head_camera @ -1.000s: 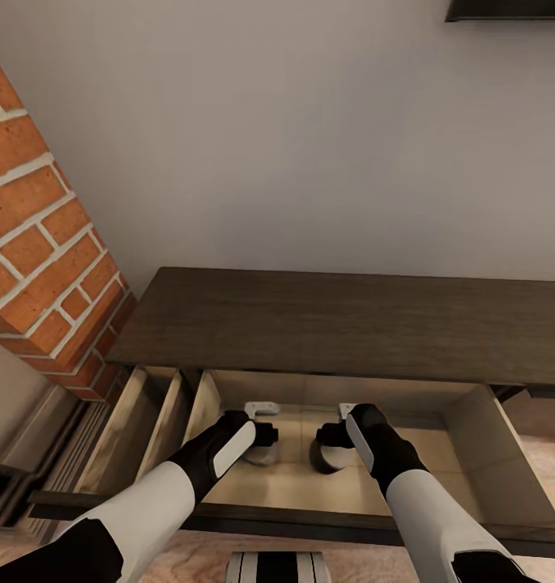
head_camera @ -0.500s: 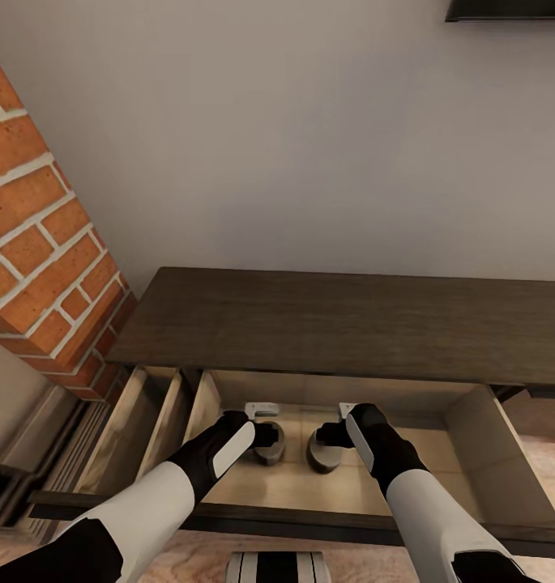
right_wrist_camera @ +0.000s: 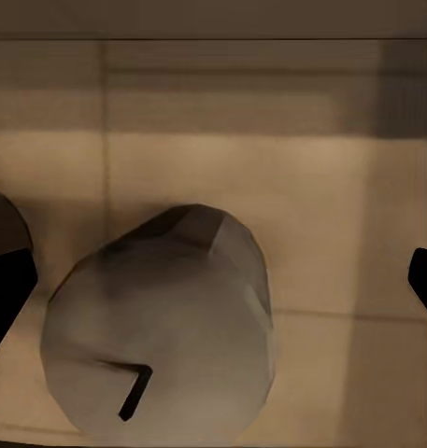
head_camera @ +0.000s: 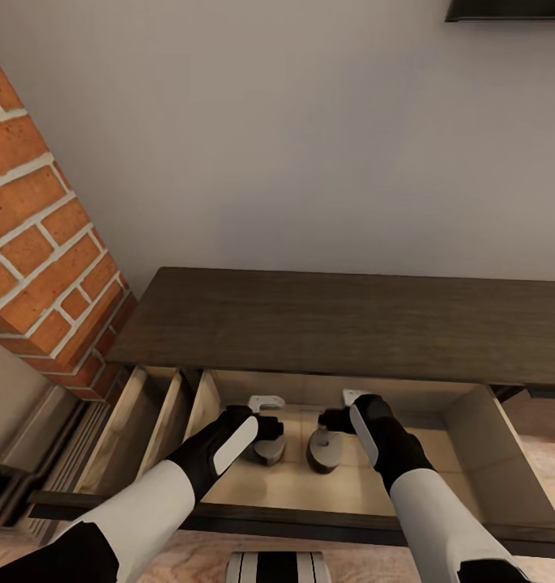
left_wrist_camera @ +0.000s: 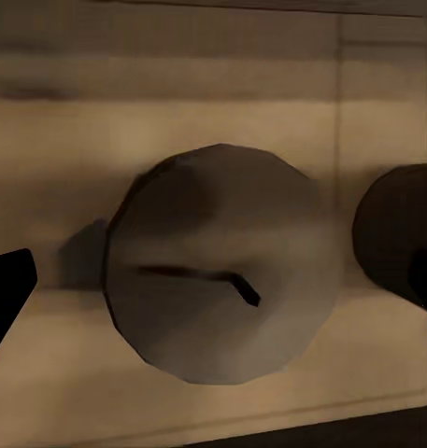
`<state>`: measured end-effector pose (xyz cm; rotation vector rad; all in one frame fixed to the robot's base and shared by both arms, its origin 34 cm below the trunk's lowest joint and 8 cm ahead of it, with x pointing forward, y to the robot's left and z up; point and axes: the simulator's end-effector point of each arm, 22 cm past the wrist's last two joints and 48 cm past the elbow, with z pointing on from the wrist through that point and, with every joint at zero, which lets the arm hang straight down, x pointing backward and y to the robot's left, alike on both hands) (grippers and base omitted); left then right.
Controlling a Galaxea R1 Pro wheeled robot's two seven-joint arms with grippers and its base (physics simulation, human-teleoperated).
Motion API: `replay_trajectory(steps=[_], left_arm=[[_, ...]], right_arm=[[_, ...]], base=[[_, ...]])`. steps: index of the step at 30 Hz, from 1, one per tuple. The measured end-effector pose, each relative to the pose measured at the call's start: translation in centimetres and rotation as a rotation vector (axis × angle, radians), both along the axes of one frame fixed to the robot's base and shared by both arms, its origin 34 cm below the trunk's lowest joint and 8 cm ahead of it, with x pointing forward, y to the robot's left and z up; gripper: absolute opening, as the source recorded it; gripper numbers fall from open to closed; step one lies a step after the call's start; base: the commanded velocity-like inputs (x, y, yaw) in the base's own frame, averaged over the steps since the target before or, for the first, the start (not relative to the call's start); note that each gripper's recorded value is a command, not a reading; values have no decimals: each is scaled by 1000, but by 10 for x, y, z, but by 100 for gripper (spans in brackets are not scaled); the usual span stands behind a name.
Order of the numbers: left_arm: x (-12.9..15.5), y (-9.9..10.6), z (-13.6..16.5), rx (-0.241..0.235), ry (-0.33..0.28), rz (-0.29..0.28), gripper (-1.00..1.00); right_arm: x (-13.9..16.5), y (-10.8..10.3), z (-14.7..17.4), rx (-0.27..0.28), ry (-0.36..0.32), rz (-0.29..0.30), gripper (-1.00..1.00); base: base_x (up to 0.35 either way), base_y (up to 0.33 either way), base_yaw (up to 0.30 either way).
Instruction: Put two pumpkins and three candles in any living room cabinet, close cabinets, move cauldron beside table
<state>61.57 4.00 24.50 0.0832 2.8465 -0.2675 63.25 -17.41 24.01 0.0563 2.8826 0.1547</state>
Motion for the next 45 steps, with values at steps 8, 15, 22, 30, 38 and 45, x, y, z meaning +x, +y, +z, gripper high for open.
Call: replay_trajectory(steps=[8,15,22,30,38,45], left_arm=[[-7,-5,0,-12,9,-10,100],[-11,-2,19,12,-24,2,100],[-5,2,39,23,-59,11,100],[3,5,58,22,-92,21,100],[13,6,81,3,-123,42,100],[1,6,114,-35,-172,0,100]], right_arm=[[11,-4,12,-1,-39,-8,100],[15,-6,24,-2,-69,-13,100],[-2,-8,36,-1,-50,-10,100],[-31,-9,57,8,-34,-10,100],[-38,-15,95,14,-112,-24,100],[-28,-22,148,15,-238,-39,100]], base=[[0,0,0],[0,0,0],[0,0,0],[0,0,0],[0,0,0],[0,0,0]])
